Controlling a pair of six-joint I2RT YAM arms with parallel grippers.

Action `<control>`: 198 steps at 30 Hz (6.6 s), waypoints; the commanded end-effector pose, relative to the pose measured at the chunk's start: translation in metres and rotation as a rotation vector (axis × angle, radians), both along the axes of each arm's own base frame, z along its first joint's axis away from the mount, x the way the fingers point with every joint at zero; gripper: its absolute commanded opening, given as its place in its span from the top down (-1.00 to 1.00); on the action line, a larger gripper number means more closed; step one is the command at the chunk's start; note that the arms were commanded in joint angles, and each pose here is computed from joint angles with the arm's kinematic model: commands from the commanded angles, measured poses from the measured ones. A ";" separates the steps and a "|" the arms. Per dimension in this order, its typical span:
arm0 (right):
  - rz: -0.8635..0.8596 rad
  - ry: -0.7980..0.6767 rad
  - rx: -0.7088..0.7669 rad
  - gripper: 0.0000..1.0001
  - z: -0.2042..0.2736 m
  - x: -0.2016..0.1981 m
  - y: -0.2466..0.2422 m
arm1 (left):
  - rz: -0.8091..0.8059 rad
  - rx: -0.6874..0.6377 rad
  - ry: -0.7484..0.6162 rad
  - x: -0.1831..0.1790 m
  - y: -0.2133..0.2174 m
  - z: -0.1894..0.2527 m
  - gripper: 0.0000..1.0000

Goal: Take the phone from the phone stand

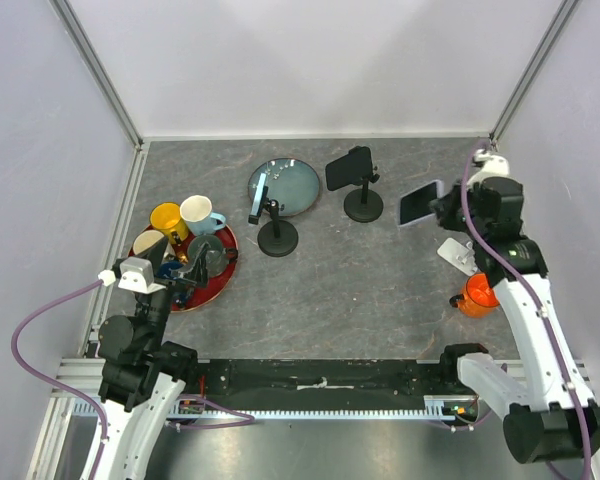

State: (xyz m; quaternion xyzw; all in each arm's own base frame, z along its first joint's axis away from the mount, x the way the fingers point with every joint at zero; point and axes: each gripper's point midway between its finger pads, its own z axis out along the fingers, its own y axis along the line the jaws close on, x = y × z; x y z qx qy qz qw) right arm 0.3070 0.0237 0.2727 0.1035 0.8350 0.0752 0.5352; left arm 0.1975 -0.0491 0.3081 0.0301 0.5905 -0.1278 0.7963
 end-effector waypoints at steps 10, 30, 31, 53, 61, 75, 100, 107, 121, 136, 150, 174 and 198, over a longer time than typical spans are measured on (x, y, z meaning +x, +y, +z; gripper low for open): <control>1.026 0.086 0.397 1.00 -0.047 -0.044 0.229 | 0.004 0.021 -0.039 -0.009 0.003 0.013 -0.82; 1.286 0.283 0.645 1.00 -0.140 -0.095 0.354 | 0.003 0.044 0.037 0.000 0.000 0.002 -0.82; 1.289 0.296 0.642 1.00 -0.146 -0.097 0.356 | 0.003 0.047 0.040 0.001 0.000 0.001 -0.82; 1.018 0.376 0.358 -0.96 -0.239 -0.066 0.318 | -0.036 0.085 0.095 0.010 -0.010 -0.010 -0.82; 0.866 0.137 0.066 -0.96 -0.193 -0.028 0.275 | -0.042 0.088 0.102 0.011 -0.012 -0.011 -0.82; 0.898 -0.317 0.036 -0.94 -0.093 0.039 0.321 | -0.045 0.096 0.097 0.011 -0.012 -0.010 -0.81; 1.032 -0.541 0.085 -0.35 -0.132 0.103 0.406 | -0.131 0.145 0.156 0.028 -0.033 -0.022 -0.80; 1.059 -0.539 0.082 0.27 -0.132 0.095 0.403 | -0.246 0.168 0.165 0.029 -0.055 -0.024 -0.79; 0.951 -0.542 -0.024 1.00 -0.114 0.071 0.329 | -0.517 0.162 0.296 0.039 -0.106 -0.020 -1.00; 0.827 -0.460 0.092 1.00 -0.141 0.000 0.258 | -0.614 0.229 0.416 0.065 -0.193 -0.004 -0.99; 0.775 -0.420 0.044 1.00 -0.164 -0.015 0.244 | -0.400 0.436 0.486 0.080 -0.252 -0.002 -0.99; 0.784 -0.360 0.006 1.00 -0.192 -0.022 0.246 | -0.192 0.712 0.705 0.094 -0.269 -0.052 -0.43; 0.784 -0.348 0.009 1.00 -0.195 -0.022 0.245 | -0.247 0.692 0.871 0.094 -0.278 -0.074 0.18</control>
